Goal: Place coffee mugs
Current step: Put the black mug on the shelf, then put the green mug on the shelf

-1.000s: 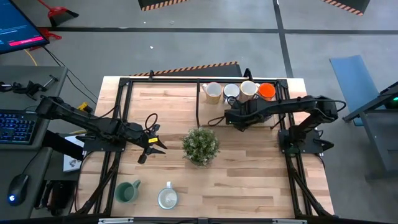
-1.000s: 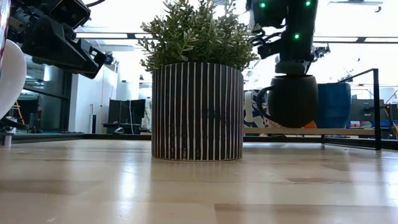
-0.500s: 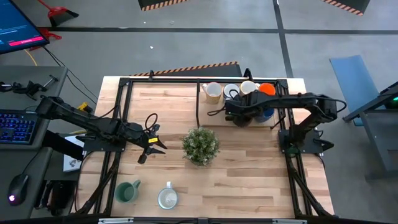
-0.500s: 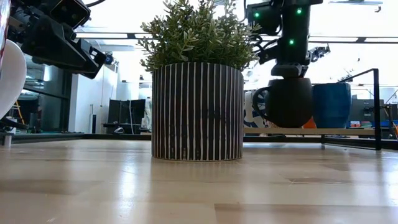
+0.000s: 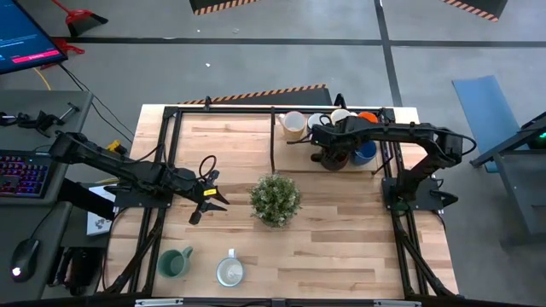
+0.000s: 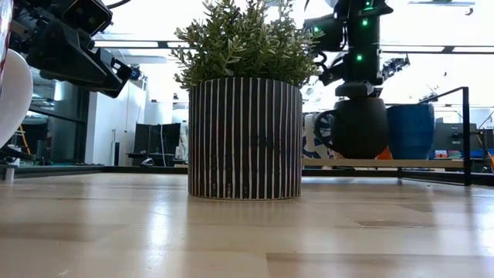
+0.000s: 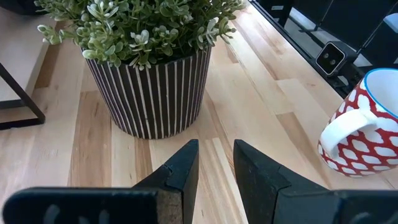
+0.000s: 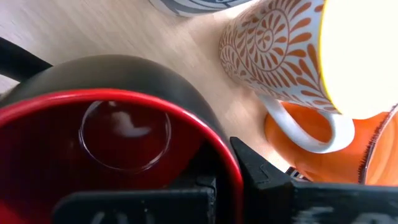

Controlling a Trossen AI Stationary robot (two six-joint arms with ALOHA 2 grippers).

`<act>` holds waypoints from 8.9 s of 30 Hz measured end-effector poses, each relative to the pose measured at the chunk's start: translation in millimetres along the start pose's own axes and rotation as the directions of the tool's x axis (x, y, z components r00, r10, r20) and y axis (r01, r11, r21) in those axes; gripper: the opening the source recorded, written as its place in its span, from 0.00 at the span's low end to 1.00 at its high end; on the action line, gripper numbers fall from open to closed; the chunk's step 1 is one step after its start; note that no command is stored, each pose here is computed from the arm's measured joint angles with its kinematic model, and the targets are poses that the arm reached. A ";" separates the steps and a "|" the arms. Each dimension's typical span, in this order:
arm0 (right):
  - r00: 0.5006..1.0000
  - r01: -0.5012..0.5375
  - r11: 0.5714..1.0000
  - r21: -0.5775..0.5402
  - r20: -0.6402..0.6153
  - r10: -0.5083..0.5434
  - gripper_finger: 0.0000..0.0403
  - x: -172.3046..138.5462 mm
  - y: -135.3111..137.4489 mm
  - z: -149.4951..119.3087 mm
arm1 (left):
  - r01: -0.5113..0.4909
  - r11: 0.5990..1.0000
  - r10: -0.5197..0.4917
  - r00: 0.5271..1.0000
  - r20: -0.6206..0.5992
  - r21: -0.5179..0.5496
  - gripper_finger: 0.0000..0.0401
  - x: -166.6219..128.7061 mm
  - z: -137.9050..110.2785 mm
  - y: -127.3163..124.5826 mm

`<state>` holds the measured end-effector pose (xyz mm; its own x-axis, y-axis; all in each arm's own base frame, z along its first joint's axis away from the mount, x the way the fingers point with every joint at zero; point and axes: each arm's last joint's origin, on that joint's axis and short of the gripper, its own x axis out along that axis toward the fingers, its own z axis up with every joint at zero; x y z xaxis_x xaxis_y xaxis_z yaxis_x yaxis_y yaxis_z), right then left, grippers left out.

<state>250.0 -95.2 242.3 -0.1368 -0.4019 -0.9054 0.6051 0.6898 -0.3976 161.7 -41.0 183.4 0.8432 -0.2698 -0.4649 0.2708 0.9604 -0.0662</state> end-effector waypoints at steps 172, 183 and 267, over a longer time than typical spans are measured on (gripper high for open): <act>0.894 -0.343 0.879 -0.332 0.173 0.414 0.26 -72.5 111.0 -67.2 | 0.041 0.973 -0.043 0.999 -0.004 -0.227 0.22 0.0 -0.2 -1.2; 0.887 -0.352 0.843 -0.406 0.142 0.439 0.26 -84.0 147.0 -110.8 | 0.169 0.850 -0.327 0.912 -0.247 -0.500 0.22 -18.2 20.6 -20.1; 0.868 -0.228 0.931 -0.286 0.374 0.327 0.26 -92.0 152.8 -126.3 | -0.305 0.884 -0.078 0.651 -0.755 -0.354 0.22 -36.7 22.0 -153.7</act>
<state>256.0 123.2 246.1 0.3727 -0.3483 -0.8601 0.3703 0.9057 -0.2064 99.4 -180.2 230.1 0.1768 -0.1975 -0.9642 -0.1822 0.9562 -0.2292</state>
